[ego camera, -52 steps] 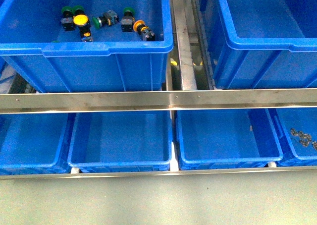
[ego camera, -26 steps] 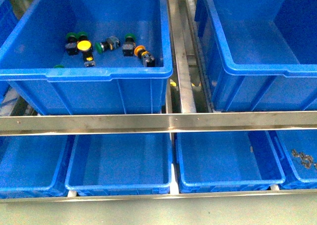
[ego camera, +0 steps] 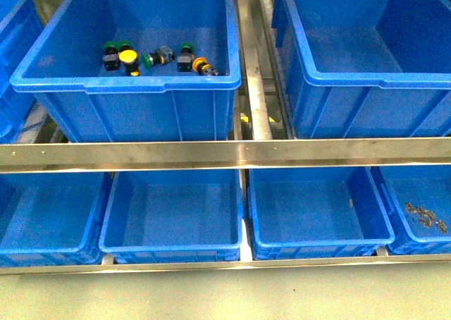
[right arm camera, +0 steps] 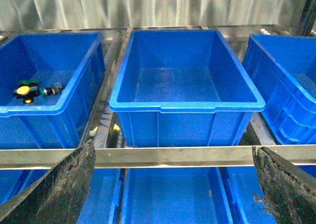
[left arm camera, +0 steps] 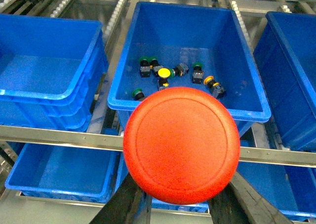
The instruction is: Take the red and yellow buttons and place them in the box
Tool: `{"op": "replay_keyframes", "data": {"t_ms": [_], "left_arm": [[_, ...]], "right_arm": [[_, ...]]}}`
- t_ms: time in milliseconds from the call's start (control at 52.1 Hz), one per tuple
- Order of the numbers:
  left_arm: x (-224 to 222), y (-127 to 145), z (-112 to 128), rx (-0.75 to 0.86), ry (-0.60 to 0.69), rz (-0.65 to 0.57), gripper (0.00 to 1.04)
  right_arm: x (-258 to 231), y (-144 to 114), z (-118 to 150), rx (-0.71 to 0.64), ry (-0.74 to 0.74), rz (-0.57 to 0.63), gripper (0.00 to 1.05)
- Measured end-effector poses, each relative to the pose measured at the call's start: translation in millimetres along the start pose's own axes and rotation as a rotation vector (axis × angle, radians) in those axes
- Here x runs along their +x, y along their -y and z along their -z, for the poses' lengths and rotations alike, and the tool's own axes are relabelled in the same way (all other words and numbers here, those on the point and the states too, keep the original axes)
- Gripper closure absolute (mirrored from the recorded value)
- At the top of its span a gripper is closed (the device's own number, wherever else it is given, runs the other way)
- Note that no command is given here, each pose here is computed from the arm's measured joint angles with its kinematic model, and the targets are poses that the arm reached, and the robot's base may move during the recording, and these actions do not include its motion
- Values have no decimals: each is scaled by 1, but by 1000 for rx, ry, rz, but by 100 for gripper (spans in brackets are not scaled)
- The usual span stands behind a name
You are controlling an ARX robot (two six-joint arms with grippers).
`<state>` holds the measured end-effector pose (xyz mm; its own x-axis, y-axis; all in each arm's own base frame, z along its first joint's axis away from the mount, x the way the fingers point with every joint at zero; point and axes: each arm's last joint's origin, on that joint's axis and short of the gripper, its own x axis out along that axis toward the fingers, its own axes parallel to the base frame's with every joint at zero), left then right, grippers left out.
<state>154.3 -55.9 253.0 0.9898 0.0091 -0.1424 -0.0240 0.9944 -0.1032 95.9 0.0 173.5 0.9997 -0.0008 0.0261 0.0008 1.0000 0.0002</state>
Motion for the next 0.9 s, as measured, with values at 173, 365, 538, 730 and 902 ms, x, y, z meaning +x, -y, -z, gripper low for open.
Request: {"op": "replay_keyframes", "data": {"t_ms": [173, 365, 538, 730, 902], "left_arm": [[-7, -11, -1, -80, 34, 66, 83], [29, -38, 6, -231, -18, 108, 83], [80, -54, 9, -499, -83, 293, 83], [128, -28, 7, -698, -151, 643, 83], [152, 17, 25, -739, -281, 781, 83]], "right_arm": [[0, 0, 0, 0, 0, 0, 7], [0, 0, 0, 0, 0, 0, 7], [0, 0, 0, 0, 0, 0, 7], [0, 0, 0, 0, 0, 0, 7], [0, 0, 0, 0, 0, 0, 7]]}}
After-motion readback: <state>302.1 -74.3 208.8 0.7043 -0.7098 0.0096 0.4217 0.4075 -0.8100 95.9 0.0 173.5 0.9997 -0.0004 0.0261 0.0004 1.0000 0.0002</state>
